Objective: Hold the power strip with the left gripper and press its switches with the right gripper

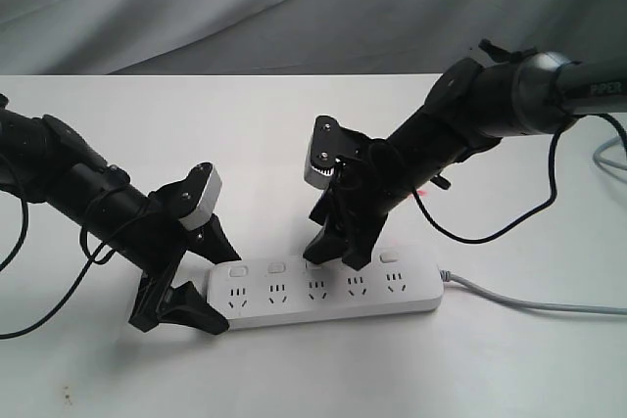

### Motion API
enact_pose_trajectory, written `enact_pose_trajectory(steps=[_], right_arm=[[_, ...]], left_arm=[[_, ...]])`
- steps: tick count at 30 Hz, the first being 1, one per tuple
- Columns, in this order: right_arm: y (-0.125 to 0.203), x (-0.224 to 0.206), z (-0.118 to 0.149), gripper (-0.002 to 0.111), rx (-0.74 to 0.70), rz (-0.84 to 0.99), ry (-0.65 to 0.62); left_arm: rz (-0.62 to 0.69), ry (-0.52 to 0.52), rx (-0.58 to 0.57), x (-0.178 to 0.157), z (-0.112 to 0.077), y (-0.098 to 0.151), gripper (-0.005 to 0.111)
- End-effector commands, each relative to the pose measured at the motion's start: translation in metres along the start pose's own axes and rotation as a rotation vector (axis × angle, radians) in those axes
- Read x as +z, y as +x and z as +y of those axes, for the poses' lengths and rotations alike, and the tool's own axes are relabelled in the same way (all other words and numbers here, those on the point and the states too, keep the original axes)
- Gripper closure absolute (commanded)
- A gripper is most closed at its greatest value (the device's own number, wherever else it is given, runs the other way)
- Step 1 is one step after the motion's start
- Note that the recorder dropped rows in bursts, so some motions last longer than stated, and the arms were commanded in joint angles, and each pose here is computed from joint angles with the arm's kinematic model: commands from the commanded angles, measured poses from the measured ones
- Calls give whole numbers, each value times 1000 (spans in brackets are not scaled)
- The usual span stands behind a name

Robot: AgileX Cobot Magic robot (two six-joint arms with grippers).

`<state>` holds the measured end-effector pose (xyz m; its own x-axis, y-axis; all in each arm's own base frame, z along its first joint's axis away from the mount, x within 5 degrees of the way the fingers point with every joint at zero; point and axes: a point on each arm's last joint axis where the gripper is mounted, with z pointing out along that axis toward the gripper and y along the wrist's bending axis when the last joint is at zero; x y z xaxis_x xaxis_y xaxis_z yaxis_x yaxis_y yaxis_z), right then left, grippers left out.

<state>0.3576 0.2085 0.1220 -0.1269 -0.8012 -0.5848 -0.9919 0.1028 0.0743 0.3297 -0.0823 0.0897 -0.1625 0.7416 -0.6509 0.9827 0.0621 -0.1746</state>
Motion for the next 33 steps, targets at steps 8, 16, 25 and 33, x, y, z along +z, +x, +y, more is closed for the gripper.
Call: enact_pose_trajectory(steps=[8,16,25,33], right_arm=[[7,15,7,51,-37,74,3],[13,24,7,51,-18,107,2],[21,22,5,51,-17,173,11],[25,22,4,51,-29,218,16]], left_arm=[[11,-13,9,1,2,-1,107],[11,-13,9,1,2,-1,107],[11,-13,9,1,2,-1,107],[11,-13,9,1,2,-1,107]])
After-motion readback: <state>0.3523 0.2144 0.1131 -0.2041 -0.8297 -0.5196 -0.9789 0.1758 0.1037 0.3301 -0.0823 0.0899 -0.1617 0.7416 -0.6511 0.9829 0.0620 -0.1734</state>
